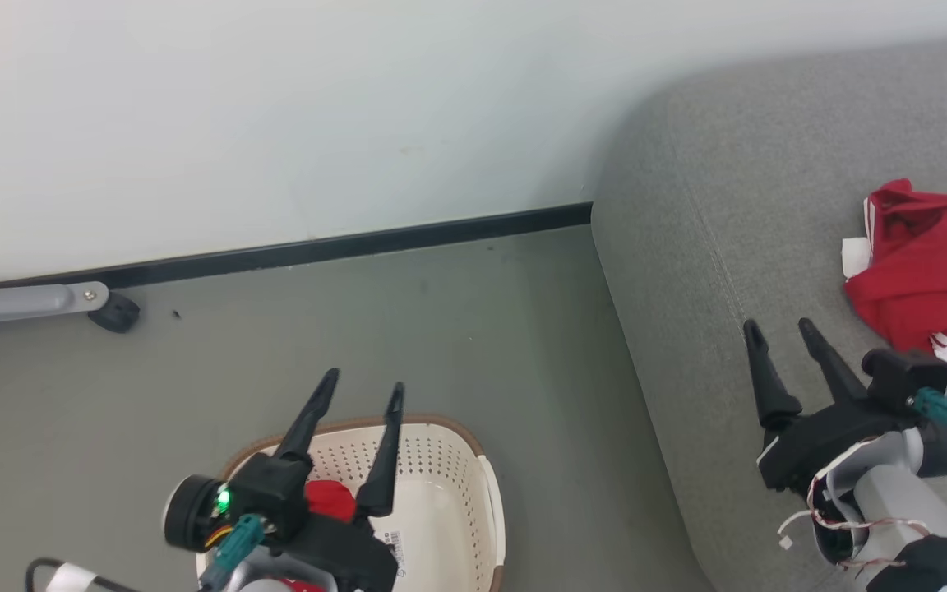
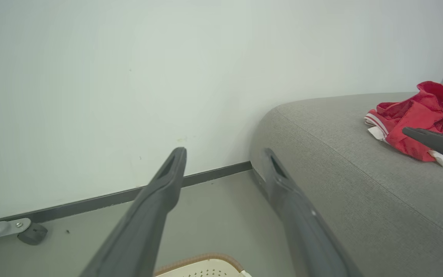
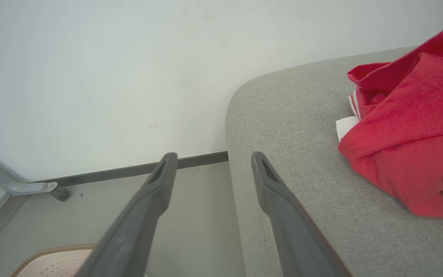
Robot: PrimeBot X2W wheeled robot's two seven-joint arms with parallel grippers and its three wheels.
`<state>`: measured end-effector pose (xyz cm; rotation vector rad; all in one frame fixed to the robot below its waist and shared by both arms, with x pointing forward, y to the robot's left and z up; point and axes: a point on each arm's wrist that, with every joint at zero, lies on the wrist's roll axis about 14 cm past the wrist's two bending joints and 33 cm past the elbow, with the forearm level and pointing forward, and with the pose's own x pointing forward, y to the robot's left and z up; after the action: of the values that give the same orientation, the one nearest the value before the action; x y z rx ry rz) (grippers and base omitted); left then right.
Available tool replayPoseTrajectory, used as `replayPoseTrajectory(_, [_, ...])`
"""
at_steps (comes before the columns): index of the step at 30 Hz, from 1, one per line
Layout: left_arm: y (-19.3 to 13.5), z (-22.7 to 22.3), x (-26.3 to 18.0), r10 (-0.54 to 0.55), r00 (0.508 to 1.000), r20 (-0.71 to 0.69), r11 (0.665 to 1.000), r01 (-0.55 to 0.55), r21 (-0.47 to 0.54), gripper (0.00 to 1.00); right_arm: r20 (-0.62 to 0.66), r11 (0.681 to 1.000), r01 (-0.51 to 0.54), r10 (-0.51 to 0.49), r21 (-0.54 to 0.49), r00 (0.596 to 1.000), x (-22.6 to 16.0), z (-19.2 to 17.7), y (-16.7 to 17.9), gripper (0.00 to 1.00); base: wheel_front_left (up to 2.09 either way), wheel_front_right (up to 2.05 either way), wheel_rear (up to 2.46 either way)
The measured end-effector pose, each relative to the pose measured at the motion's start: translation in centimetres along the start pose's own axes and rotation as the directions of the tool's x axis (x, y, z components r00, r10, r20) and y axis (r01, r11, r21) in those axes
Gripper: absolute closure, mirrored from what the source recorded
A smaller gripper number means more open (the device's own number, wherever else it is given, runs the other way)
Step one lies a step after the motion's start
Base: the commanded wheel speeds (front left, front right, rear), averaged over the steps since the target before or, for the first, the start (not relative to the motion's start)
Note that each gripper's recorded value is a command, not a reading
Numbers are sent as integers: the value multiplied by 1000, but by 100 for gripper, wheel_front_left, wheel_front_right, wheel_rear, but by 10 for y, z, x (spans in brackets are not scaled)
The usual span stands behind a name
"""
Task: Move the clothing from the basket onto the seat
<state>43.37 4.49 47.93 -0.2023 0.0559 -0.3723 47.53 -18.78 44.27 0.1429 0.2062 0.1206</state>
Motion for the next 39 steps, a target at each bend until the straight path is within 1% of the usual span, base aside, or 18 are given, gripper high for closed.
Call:
replayPoseTrajectory(5, [23,3,-17,84,996,4,996,-84,-7,0,21,997,-67,68,-40,997,-10,2,24,0,0,0,0])
replayPoseTrajectory(11, [39,2,-37,154,988,-2,988,-154,-8,0,50,994,-95,97,-51,994,-26,4,42,0,0,0,0])
replayPoseTrajectory(22, [53,1,-66,236,972,-6,972,-236,-12,0,119,991,-97,107,-89,987,-51,17,56,0,0,0,0])
replayPoseTrajectory(27, [57,2,-73,258,966,-5,966,-258,-37,0,137,992,-94,106,-87,985,-62,19,57,0,0,0,0])
replayPoseTrajectory(39, [65,-8,-87,298,954,-32,953,-299,-40,0,178,990,-97,114,-102,977,-73,27,64,0,0,0,0])
